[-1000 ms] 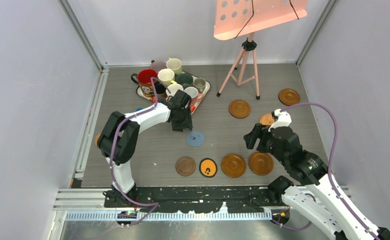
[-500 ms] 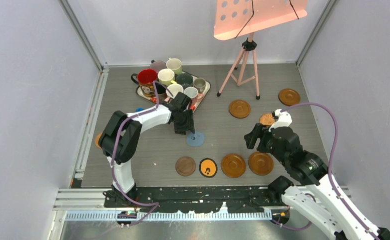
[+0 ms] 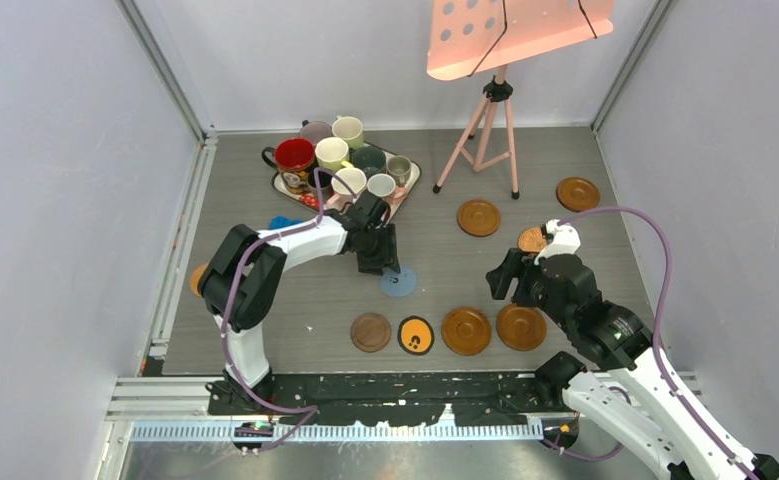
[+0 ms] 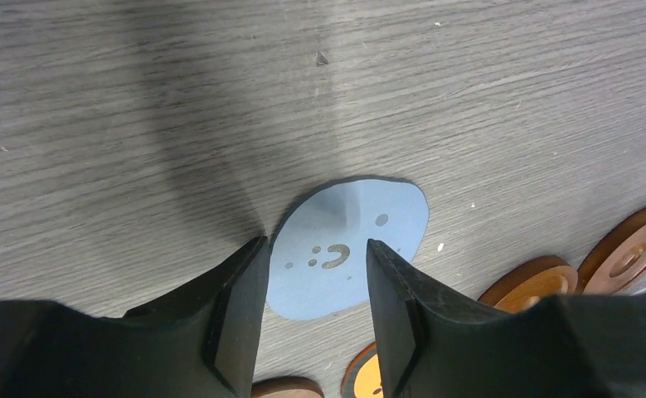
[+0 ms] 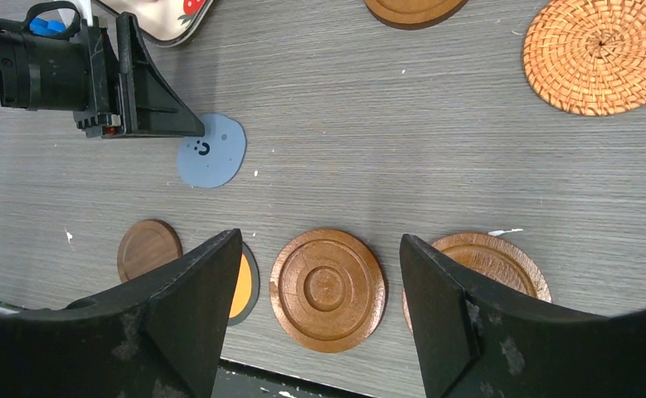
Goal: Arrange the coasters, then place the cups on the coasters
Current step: Move the coaster to the center of the board.
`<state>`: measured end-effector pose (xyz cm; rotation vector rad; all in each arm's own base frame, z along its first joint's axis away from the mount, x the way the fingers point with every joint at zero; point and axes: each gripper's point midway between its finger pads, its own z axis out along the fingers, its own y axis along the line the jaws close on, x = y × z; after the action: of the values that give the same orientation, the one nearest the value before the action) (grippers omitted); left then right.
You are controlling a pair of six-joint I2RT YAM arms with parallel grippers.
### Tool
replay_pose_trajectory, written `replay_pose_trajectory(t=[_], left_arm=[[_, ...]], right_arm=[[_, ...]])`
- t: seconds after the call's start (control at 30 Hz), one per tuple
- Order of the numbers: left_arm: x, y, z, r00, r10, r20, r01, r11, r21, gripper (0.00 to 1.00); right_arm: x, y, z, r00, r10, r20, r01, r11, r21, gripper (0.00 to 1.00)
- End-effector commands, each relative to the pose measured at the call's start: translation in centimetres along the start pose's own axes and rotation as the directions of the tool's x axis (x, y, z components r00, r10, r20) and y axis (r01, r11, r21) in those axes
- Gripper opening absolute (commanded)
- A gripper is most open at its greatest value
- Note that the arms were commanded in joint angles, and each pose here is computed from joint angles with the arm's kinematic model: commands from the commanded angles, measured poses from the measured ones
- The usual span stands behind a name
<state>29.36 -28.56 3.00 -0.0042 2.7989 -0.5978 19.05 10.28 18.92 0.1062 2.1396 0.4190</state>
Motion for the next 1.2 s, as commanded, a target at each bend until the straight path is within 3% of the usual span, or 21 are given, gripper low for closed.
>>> replay_pose_trajectory(t=[0.0,0.37,0.8,1.17], left_arm=[[1.0,-0.5,-0.1,1.0,0.004,-0.016,-0.003,1.0,0.027,0.49],[2.0,-2.4,-0.9,1.0,0.007,-0.028,-0.005,0.997,0.075,0.49],[-1.9,-2.7,-0.3,0.996,0.076,0.045,-0.075,0.997,-0.024,0.5],[-2.0,-3.9,1.6,0.996,0.088,0.007,-0.088,0.996,0.028,0.51]], right_arm=[[-1.1,0.9,0.1,0.999,0.019,0.036,-0.018,0.999,-0.03,0.77],[-0.9,1.2,0.7,1.0,0.019,0.023,-0.018,0.999,-0.036,0.77],[-1.6,1.0,0.4,0.999,0.001,0.039,-0.001,1.0,-0.019,0.77],[-1.5,0.8,0.5,0.999,-0.005,0.035,0.005,1.0,-0.009,0.77]])
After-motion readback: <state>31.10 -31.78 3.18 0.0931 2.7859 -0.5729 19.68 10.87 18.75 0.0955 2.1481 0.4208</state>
